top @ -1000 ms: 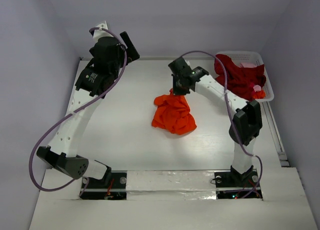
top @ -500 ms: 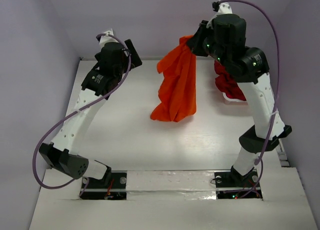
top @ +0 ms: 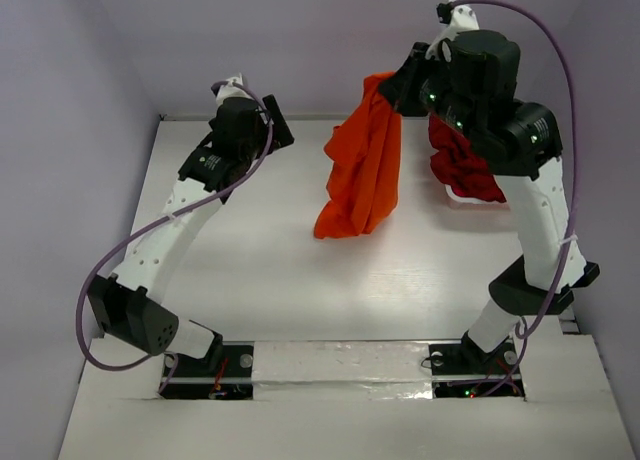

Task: Fold and stack the t-shirts
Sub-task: Flatten out the tshirt

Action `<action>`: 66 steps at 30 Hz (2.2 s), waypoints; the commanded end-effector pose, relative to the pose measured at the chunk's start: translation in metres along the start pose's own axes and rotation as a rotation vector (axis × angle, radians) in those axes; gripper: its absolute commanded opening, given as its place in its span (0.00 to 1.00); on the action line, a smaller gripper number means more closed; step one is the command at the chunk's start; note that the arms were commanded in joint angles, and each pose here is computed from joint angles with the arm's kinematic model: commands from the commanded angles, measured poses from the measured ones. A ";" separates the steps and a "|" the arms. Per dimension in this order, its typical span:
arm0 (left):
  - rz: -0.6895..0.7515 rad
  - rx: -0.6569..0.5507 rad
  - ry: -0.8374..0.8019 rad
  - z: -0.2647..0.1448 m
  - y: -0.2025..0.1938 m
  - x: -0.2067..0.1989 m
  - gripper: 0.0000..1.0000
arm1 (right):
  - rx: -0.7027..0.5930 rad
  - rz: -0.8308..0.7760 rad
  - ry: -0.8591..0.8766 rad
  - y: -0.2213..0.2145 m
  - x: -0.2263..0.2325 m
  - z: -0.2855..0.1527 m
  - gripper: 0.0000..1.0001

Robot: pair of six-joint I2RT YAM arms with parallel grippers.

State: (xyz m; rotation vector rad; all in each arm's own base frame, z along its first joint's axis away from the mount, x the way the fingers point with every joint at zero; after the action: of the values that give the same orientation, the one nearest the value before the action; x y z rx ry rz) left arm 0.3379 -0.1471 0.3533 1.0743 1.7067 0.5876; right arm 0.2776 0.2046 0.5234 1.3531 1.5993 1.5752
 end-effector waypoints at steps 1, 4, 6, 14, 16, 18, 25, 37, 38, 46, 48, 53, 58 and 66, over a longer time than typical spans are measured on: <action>-0.021 0.019 -0.051 0.008 -0.011 -0.001 0.87 | -0.201 -0.005 -0.001 0.044 -0.003 -0.047 0.00; -0.023 0.045 -0.060 0.014 -0.022 0.002 0.88 | -0.312 -0.004 -0.013 0.065 -0.008 -0.078 0.00; -0.030 0.054 -0.070 0.018 -0.027 0.002 0.89 | -0.397 0.001 -0.004 0.084 -0.010 -0.101 0.00; -0.046 0.102 -0.160 0.022 -0.035 -0.008 0.90 | -0.627 0.037 -0.003 0.122 -0.015 -0.147 0.00; -0.047 0.107 -0.180 0.022 -0.033 -0.012 0.90 | -0.635 0.027 0.002 0.125 -0.013 -0.140 0.00; -0.046 0.096 -0.209 0.022 -0.028 -0.018 0.90 | -0.655 0.021 0.023 0.129 -0.010 -0.142 0.00; -0.084 0.202 -0.510 0.013 -0.034 -0.053 0.89 | -0.610 0.001 0.118 0.124 0.003 -0.120 0.00; -0.155 0.078 -0.453 0.002 -0.014 -0.045 0.92 | -0.342 -0.028 0.336 0.081 0.029 -0.073 0.00; -0.158 0.064 -0.449 0.000 -0.012 -0.044 0.92 | -0.338 -0.035 0.345 0.080 0.029 -0.074 0.00; -0.235 0.126 -0.553 0.003 -0.021 -0.040 0.93 | -0.341 -0.076 0.321 0.079 0.023 -0.087 0.00; -0.262 0.142 -0.584 0.011 -0.022 -0.036 0.93 | -0.360 -0.082 0.298 0.082 0.020 -0.094 0.00; -0.302 0.284 -0.686 0.024 -0.044 -0.043 0.94 | -0.381 -0.081 0.293 0.085 0.019 -0.102 0.00; -0.373 0.389 -0.936 0.024 -0.061 -0.055 0.94 | -0.373 -0.083 0.288 0.084 0.018 -0.099 0.00; -0.511 0.499 -1.378 -0.015 -0.059 -0.058 0.87 | -0.370 -0.091 0.266 0.083 0.016 -0.094 0.00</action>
State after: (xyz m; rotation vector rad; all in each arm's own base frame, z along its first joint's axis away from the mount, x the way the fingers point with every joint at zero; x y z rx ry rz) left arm 0.3466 -0.2352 0.2851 0.9145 1.1694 -0.7209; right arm 0.2160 0.1705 0.6093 0.9514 1.4760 1.9173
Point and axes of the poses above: each gripper's point midway between its finger pads, its own z axis out along the fingers, its own x axis along the line the jaws close on, y = z × x, the point moved 7 cm from there along -z, back along the fingers, and after that the axes turned 6 degrees about -z, right-handed, at the moved point
